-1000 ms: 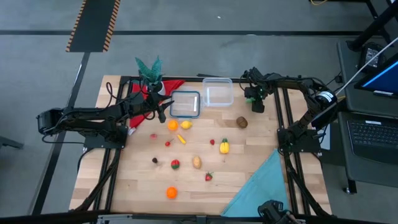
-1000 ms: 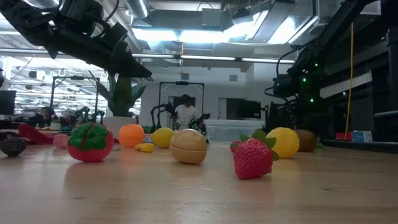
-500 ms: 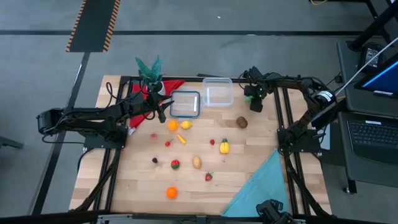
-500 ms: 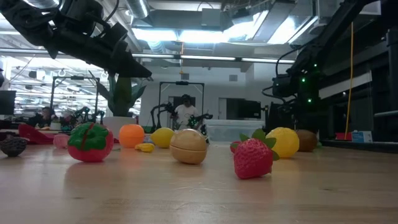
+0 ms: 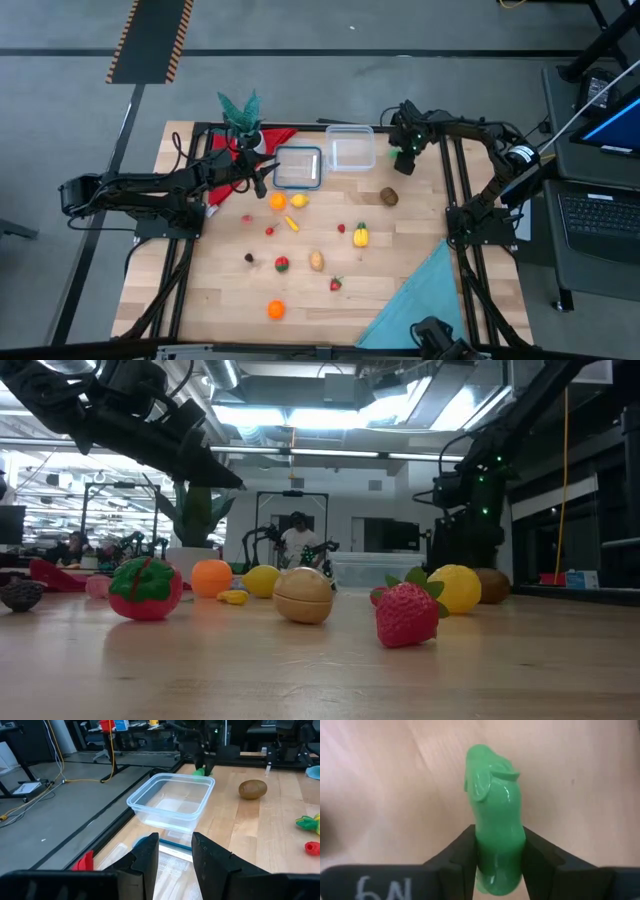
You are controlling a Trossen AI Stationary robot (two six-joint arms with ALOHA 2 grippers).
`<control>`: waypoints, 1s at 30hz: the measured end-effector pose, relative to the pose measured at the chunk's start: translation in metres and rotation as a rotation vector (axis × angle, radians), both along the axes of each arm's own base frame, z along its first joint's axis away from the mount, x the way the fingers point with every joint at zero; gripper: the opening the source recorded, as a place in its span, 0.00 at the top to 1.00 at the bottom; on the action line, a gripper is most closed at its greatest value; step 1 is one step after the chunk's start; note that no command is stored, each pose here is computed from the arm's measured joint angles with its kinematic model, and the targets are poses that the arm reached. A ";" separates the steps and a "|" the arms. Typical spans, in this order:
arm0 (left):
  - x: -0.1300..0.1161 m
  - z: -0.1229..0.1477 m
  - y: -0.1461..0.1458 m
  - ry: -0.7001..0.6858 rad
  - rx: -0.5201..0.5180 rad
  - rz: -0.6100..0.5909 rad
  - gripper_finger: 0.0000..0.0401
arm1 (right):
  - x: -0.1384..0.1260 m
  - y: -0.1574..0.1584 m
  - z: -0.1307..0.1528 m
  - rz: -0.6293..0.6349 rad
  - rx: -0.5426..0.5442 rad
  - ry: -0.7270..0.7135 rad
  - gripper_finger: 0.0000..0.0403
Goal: Pick and placing Produce into tupperware
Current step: Put the green peas into the transparent bin
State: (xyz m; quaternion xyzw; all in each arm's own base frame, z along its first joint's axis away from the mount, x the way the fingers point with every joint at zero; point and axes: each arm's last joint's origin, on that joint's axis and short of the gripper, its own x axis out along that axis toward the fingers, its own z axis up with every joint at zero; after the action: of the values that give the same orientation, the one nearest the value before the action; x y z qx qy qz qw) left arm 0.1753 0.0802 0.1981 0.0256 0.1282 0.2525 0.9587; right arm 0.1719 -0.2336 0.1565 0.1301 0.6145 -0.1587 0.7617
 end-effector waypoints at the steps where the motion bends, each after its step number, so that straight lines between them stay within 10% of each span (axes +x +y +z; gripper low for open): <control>1: 0.000 0.000 0.000 0.000 0.000 0.000 0.73 | 0.001 -0.001 0.002 -0.008 0.010 -0.023 0.70; 30: 0.000 0.000 0.000 0.013 0.024 -0.006 0.73 | 0.022 -0.022 0.073 -0.112 0.062 -0.196 0.70</control>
State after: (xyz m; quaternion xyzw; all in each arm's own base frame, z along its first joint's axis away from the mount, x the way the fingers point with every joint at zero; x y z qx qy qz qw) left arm 0.1753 0.0802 0.1982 0.0389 0.1314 0.2509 0.9583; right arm 0.1943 -0.2558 0.2294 0.2028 0.5334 -0.1683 0.8038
